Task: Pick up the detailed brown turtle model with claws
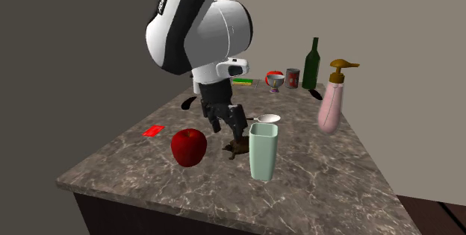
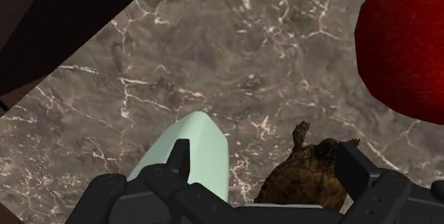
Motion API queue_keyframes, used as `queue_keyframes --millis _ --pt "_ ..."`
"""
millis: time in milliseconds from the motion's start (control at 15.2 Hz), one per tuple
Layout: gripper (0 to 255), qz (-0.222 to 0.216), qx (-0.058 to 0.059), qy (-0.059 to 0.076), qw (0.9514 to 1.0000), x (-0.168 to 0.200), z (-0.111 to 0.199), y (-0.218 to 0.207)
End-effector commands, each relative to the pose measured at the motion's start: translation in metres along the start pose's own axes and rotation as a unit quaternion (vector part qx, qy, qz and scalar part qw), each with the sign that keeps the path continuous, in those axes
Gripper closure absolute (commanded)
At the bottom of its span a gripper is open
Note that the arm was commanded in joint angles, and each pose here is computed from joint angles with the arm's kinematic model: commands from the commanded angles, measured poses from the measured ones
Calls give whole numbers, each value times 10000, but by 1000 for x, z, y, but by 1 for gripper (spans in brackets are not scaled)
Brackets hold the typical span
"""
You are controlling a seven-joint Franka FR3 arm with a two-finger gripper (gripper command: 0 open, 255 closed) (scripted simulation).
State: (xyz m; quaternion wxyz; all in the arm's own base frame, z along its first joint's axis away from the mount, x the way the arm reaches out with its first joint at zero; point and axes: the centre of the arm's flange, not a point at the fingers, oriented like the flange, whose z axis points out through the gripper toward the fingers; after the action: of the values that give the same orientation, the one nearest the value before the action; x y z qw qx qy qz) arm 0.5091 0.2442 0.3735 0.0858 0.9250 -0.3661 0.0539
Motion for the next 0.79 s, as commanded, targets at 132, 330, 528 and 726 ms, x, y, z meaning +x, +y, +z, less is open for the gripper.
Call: queue_keyframes --millis 132,330,528,726 --pt "0 680 -65 73 9976 25 33 -37" --pt "0 1165 -111 120 9931 45 55 -64" --pt "0 1354 -130 138 9906 53 68 -74" --pt "0 1354 -130 138 9906 51 84 -76"
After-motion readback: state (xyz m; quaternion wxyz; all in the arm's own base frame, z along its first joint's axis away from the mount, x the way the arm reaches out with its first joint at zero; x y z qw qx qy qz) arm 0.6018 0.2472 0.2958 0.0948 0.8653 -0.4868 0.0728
